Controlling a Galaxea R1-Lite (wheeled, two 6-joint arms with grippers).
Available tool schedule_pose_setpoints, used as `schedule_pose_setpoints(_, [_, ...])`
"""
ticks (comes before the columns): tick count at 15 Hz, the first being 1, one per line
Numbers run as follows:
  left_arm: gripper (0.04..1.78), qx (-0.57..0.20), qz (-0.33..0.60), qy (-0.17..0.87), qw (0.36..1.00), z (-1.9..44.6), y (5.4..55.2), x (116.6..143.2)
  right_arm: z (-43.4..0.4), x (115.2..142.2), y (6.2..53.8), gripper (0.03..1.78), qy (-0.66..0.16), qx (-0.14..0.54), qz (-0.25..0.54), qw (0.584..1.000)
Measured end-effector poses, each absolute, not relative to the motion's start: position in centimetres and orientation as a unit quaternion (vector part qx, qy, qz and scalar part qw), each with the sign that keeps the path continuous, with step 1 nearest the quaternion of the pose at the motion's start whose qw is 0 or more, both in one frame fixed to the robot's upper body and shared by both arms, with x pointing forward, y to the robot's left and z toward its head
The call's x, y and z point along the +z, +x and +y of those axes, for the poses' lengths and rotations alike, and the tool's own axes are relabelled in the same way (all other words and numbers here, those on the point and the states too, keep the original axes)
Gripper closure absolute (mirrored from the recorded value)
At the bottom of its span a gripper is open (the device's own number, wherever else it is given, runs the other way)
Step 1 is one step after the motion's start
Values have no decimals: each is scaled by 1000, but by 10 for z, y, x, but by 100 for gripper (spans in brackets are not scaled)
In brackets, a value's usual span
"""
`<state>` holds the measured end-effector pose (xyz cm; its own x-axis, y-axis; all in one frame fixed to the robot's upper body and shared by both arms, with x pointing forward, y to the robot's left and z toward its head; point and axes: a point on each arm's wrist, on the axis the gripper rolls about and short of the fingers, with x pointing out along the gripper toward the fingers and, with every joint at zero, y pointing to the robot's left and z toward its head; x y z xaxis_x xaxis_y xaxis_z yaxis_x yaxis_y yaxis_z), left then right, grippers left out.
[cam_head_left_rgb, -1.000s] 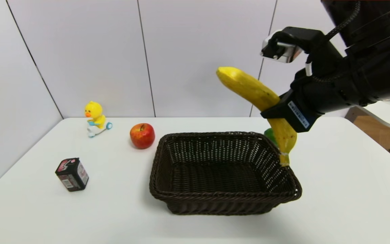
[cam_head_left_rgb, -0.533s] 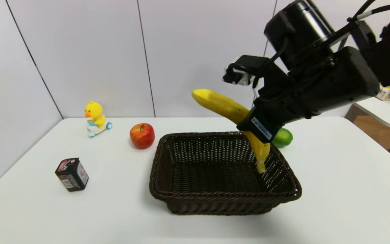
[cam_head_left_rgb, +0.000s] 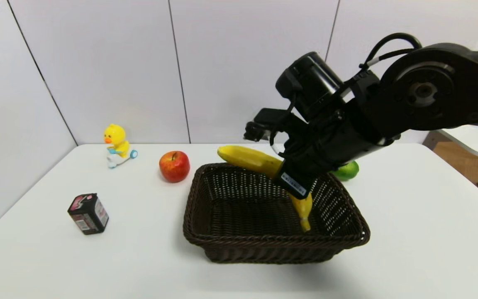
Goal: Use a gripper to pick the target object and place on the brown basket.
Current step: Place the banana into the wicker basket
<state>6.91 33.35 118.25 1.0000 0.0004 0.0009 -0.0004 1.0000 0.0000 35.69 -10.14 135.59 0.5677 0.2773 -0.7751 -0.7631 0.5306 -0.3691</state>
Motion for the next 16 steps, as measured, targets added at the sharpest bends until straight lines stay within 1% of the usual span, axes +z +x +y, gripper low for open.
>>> schedule_pose_setpoints(7, [13, 0, 0, 0, 1000, 333, 69, 1182, -92, 1336, 360, 134, -379, 331, 356, 788])
schedule_pose_setpoints(15, [13, 0, 0, 0, 1000, 334, 69, 1182, -85, 1323, 362, 134, -390, 336, 369, 774])
schedule_pose_setpoints(16, [13, 0, 0, 0, 1000, 333, 69, 1182, -85, 1320, 362, 132, -391, 336, 373, 771])
